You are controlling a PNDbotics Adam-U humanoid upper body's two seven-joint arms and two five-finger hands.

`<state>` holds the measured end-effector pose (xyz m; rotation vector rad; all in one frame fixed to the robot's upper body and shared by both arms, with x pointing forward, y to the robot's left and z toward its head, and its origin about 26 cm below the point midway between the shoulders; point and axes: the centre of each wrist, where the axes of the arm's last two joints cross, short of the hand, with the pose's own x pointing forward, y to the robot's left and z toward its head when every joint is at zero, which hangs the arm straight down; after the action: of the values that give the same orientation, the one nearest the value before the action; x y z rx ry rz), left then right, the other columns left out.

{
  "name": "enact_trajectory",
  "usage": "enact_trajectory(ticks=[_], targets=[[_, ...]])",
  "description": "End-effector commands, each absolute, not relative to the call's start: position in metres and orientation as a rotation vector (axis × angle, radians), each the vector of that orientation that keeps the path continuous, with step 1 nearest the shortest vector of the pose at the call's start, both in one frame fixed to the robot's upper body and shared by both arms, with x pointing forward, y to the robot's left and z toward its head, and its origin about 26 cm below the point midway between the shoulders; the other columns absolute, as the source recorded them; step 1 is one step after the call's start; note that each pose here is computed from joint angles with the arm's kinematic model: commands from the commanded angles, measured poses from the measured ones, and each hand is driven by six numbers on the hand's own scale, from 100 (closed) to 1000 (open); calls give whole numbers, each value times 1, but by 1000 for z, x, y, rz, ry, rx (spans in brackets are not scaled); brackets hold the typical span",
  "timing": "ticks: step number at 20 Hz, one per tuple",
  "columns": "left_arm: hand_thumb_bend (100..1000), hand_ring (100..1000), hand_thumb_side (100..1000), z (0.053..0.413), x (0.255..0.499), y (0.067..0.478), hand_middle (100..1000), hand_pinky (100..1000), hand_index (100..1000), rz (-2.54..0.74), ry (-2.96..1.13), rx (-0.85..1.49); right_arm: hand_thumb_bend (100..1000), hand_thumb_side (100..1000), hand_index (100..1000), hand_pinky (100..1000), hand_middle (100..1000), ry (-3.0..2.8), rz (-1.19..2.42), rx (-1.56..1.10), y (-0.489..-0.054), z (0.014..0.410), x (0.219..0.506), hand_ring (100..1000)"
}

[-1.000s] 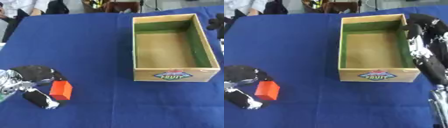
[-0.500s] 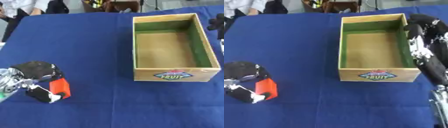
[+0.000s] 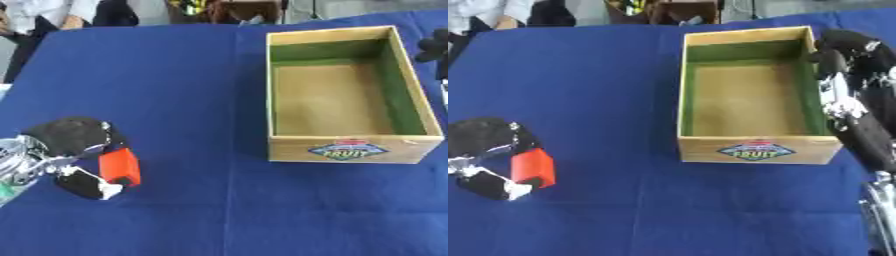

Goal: Pick up objects on the table and place them in the box.

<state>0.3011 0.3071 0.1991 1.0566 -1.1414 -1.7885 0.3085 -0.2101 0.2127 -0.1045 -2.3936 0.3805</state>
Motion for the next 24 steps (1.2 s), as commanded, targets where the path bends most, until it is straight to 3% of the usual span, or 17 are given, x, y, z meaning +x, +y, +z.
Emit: enact_trajectory(ticks=[1, 16, 17, 18, 24], targets=[[100, 396, 392, 215, 299, 307, 314, 267, 576, -1774, -1181, 1106, 100, 536, 797, 988, 591, -2418, 388, -112, -213, 220, 306, 850], [100, 363, 362, 288, 294, 286, 273, 240, 501, -1641, -1520, 1239, 100, 529, 798, 985, 593, -2415, 388, -101, -211, 219, 305, 849], [100, 361, 541, 293, 295, 283, 275, 238, 500, -1636, -1543, 1241, 100, 539, 798, 985, 593, -2415, 389, -102, -212, 219, 305, 849], [100, 360, 363, 299, 296, 279, 271, 236, 498, -1631, -1565, 1241, 100, 529, 798, 985, 593, -2414, 389, -102, -212, 219, 305, 850], [100, 357, 361, 324, 305, 257, 268, 234, 493, -1636, -1690, 1250, 100, 527, 798, 984, 592, -2408, 395, -99, -212, 217, 305, 850]])
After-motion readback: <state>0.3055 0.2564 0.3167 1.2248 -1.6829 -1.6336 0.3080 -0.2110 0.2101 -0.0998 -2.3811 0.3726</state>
